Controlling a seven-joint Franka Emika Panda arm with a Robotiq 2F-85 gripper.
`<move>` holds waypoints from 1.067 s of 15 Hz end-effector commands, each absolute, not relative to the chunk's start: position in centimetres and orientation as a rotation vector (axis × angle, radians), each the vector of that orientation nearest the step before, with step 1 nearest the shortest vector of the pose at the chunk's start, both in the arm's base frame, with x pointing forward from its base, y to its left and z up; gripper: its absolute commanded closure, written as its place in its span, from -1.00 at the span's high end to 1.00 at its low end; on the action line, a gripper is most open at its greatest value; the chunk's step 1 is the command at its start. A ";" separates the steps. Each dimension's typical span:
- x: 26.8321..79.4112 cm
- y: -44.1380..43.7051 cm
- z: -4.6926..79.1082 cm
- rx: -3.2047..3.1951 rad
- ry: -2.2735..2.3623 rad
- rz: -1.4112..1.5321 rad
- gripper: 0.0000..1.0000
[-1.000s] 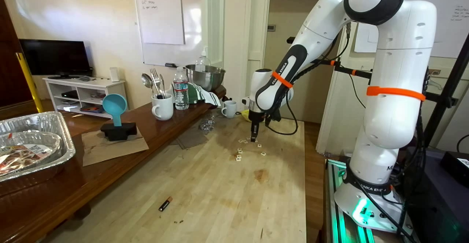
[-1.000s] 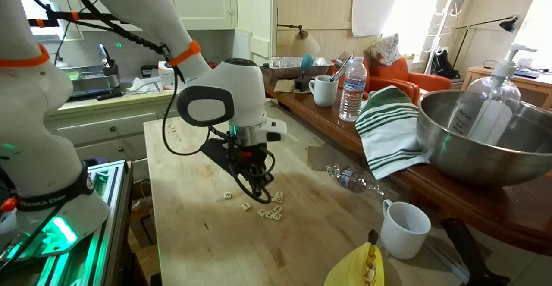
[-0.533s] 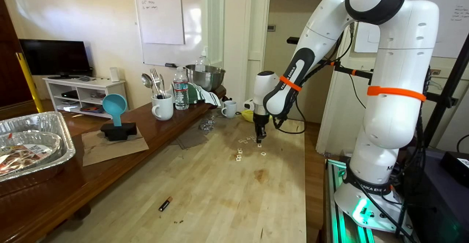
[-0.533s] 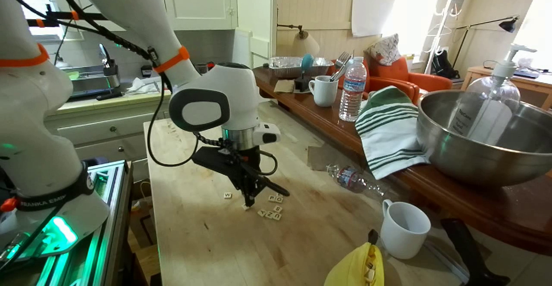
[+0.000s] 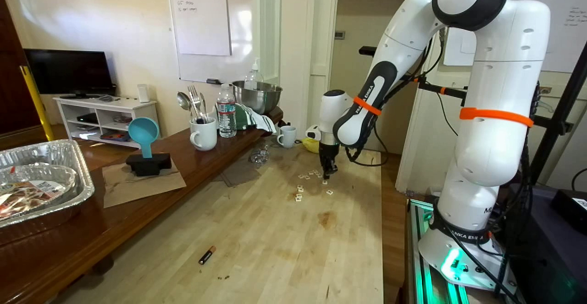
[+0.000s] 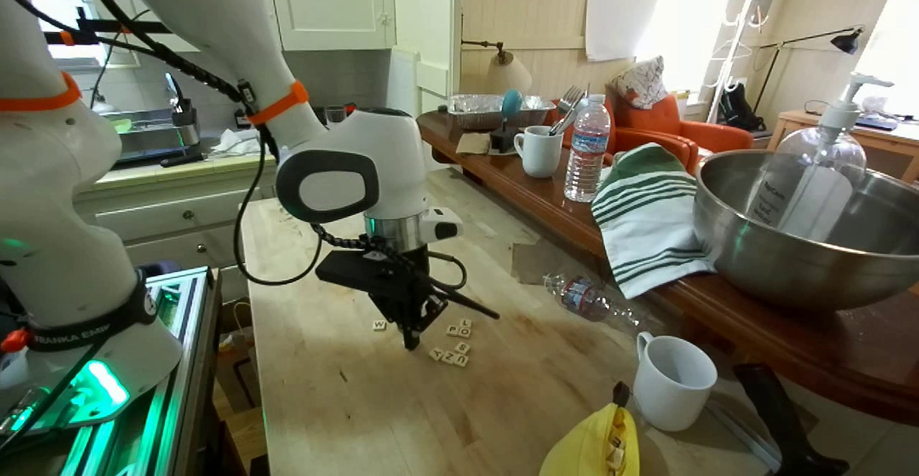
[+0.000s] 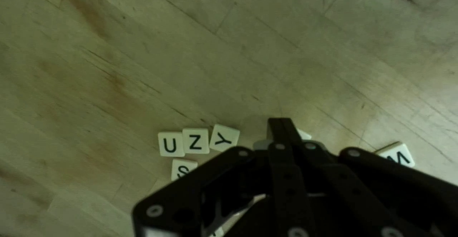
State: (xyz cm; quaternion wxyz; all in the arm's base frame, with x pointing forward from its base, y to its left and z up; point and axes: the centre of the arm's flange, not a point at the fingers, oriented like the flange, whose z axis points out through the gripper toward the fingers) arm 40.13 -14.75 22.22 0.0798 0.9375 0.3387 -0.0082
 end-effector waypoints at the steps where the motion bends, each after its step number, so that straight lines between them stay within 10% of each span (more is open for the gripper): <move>1: 39.2 -14.5 22.0 2.783 1.083 -0.018 -1.00; 16: 41.1 -13.0 20.7 2.987 0.712 -0.025 -1.00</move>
